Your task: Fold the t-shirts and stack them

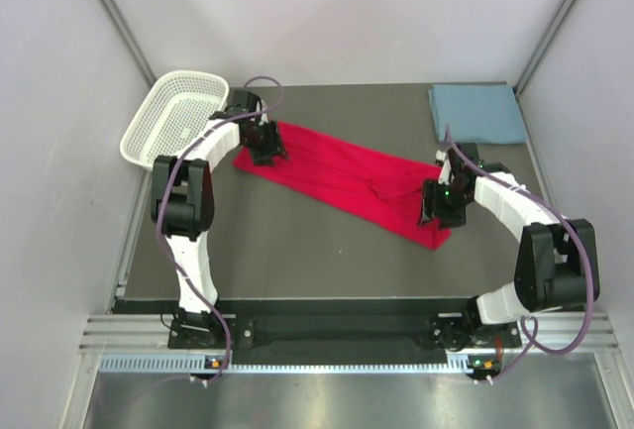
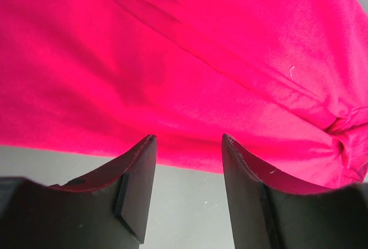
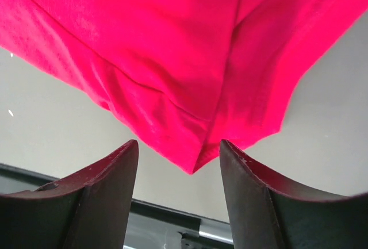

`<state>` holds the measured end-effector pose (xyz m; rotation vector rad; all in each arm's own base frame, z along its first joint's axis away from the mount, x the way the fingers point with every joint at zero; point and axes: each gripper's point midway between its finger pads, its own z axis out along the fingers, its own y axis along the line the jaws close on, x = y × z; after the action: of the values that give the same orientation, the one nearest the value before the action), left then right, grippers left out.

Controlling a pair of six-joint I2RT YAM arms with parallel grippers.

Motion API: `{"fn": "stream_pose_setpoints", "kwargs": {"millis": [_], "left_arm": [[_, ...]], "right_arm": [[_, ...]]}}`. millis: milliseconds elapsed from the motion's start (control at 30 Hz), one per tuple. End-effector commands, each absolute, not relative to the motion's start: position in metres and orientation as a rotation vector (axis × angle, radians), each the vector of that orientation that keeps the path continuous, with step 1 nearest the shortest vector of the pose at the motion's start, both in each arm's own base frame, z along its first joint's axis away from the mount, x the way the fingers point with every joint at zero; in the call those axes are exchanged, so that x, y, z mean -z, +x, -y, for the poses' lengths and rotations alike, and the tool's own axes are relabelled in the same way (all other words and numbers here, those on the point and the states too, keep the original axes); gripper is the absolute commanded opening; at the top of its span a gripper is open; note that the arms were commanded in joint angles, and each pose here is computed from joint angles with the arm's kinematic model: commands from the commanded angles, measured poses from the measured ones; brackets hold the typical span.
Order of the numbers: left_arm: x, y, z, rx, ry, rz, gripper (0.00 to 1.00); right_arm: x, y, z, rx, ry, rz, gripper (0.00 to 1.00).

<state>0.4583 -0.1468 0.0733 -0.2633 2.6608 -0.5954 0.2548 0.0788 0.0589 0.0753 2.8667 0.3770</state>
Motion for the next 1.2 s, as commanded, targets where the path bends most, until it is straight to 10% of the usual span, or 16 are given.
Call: {"fn": "stream_pose_setpoints", "kwargs": {"millis": [0,200,867,1167], "left_arm": [[-0.076,0.466,0.155,0.646,-0.259,-2.656,0.54],[-0.068,0.466,0.159,0.676,-0.280,-2.667,0.52],[-0.033,0.465,0.154,0.726,-0.360,-2.727,0.51],[-0.013,0.459,0.141,0.662,-0.415,-2.789,0.51]], "right_arm": [[-0.063,0.268,-0.085,-0.458,0.048,-2.793,0.59],[-0.048,0.269,-0.087,-0.475,0.064,-2.821,0.43],[-0.038,0.259,-0.081,-0.432,0.094,-2.867,0.46],[-0.061,0.271,-0.054,-0.226,0.143,-2.818,0.00]]}}
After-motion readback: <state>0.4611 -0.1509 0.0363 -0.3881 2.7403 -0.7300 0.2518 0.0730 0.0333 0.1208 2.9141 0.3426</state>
